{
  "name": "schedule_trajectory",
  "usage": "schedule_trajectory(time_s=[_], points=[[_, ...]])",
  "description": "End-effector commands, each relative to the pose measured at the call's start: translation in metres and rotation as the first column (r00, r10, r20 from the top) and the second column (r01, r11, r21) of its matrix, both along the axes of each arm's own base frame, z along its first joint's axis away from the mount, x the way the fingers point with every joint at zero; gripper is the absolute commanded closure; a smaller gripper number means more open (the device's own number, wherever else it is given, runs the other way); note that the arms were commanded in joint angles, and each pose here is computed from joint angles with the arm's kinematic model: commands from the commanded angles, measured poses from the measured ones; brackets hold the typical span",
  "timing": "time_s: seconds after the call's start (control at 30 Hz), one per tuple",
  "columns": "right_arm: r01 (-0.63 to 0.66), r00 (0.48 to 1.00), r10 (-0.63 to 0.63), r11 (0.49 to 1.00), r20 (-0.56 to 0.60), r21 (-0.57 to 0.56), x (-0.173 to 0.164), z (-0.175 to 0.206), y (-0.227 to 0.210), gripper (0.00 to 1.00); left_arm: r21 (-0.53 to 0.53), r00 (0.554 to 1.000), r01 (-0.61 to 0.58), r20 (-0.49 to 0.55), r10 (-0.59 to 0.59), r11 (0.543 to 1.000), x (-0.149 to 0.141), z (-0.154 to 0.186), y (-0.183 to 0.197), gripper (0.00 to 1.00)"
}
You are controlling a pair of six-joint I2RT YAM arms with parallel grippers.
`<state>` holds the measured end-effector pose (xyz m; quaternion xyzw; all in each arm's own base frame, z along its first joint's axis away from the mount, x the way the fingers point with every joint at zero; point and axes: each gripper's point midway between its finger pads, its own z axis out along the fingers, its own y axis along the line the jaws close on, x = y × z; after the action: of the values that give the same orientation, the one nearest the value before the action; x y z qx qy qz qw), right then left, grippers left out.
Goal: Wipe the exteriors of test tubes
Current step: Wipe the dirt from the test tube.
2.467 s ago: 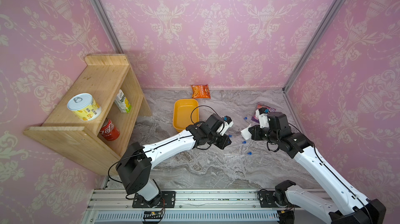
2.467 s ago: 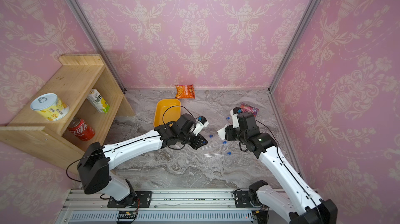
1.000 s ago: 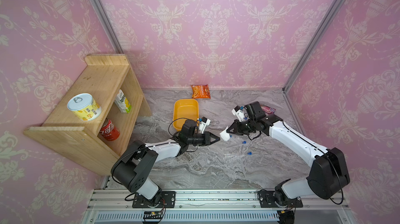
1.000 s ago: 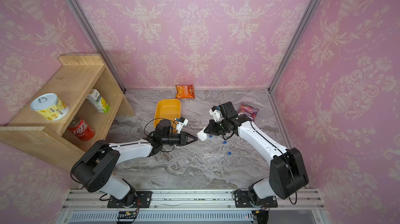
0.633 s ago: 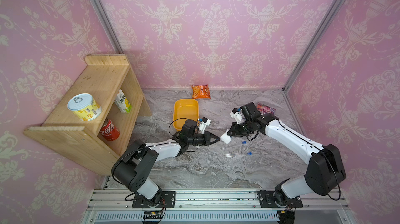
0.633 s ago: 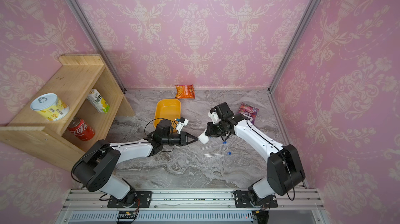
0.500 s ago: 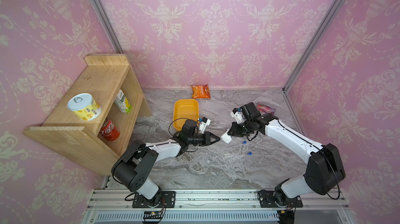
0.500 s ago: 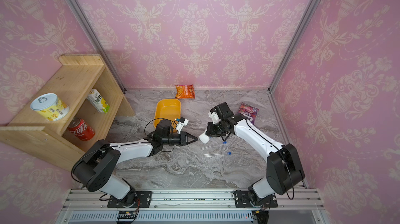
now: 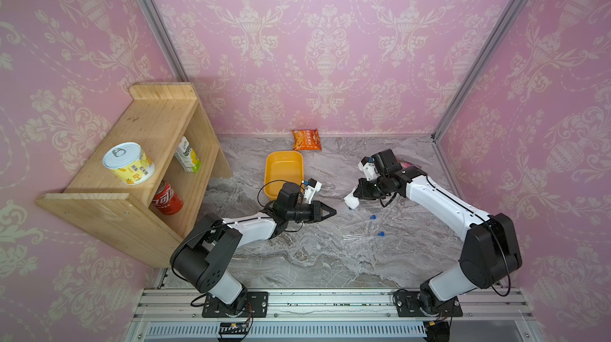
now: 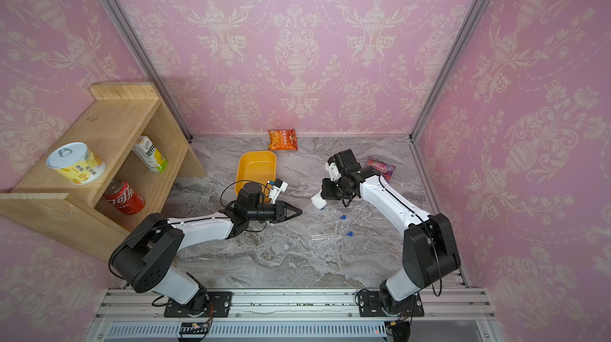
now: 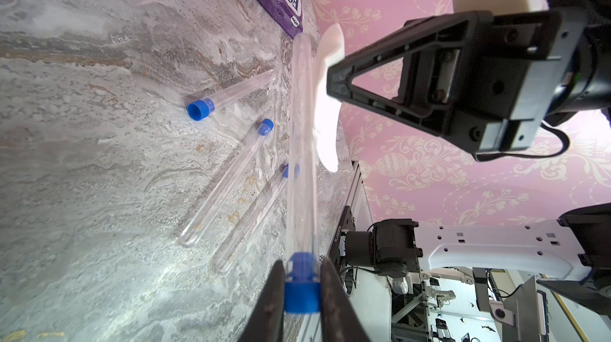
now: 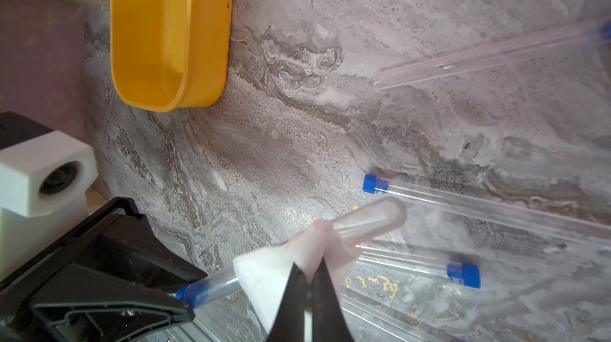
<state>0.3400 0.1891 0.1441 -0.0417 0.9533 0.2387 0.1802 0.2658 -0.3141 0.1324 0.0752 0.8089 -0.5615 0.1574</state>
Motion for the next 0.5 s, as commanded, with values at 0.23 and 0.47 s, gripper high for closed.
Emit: schedule_trajectory(time_s=[0.23,0.47], points=[[0.003,1.0,-0.003,1.0,0.026,0.011,0.01,0.003,-0.004,1.0,-0.038,0.999,0.024,0.025,-0.023,0.999,0.002,0.017,-0.003,0.8],[-0.03,0.999,0.029,0.999,0.032,0.043,-0.005,0.014,0.015,1.0,-0.037,0.999,0.024,0.025,-0.023,0.999,0.003,0.017,-0.003,0.8]])
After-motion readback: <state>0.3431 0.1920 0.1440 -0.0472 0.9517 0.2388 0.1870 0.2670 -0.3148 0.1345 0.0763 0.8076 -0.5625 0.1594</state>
